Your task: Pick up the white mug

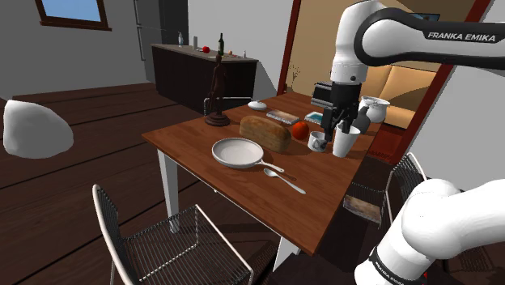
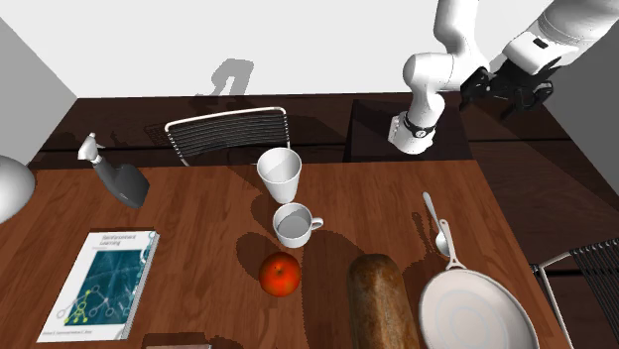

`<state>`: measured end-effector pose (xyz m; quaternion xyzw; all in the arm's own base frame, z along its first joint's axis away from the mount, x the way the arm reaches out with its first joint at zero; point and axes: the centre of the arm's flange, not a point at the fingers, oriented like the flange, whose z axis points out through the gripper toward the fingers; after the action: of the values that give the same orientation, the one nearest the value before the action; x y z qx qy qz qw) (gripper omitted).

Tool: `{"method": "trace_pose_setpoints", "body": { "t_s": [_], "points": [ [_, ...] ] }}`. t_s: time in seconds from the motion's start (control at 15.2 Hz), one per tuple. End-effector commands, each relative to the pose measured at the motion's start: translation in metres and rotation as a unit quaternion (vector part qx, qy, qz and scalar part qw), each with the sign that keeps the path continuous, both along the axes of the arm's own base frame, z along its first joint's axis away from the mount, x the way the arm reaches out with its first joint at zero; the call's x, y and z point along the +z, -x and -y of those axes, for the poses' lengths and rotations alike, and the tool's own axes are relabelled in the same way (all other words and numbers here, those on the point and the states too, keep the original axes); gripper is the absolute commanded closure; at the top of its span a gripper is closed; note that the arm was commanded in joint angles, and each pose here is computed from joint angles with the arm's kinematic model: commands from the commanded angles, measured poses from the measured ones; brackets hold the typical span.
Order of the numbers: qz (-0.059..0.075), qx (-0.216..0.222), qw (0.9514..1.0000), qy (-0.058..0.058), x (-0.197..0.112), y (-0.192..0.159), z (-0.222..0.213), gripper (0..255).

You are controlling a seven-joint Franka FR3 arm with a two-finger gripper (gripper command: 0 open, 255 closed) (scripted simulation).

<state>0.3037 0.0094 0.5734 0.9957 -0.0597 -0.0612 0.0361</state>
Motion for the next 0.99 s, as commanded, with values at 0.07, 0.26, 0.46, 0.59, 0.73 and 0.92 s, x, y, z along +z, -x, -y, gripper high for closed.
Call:
{"method": "trace_pose_setpoints", "body": {
  "t_s": [0.07,0.26,0.46,0.59,0.73,0.92],
  "points": [
    [0.002,0.001,1.0000,-0.001,-0.004,-0.004,0.012,0],
    [0.007,0.004,1.0000,-0.005,-0.018,-0.017,0.047,0],
    [0.012,0.007,0.9999,-0.010,-0.031,-0.029,0.083,0],
    [0.016,0.009,0.9998,-0.012,-0.040,-0.038,0.106,0],
    [0.019,0.011,0.9996,-0.015,-0.049,-0.047,0.130,0],
    [0.025,0.014,0.9994,-0.019,-0.063,-0.061,0.165,0]
  ]
}}
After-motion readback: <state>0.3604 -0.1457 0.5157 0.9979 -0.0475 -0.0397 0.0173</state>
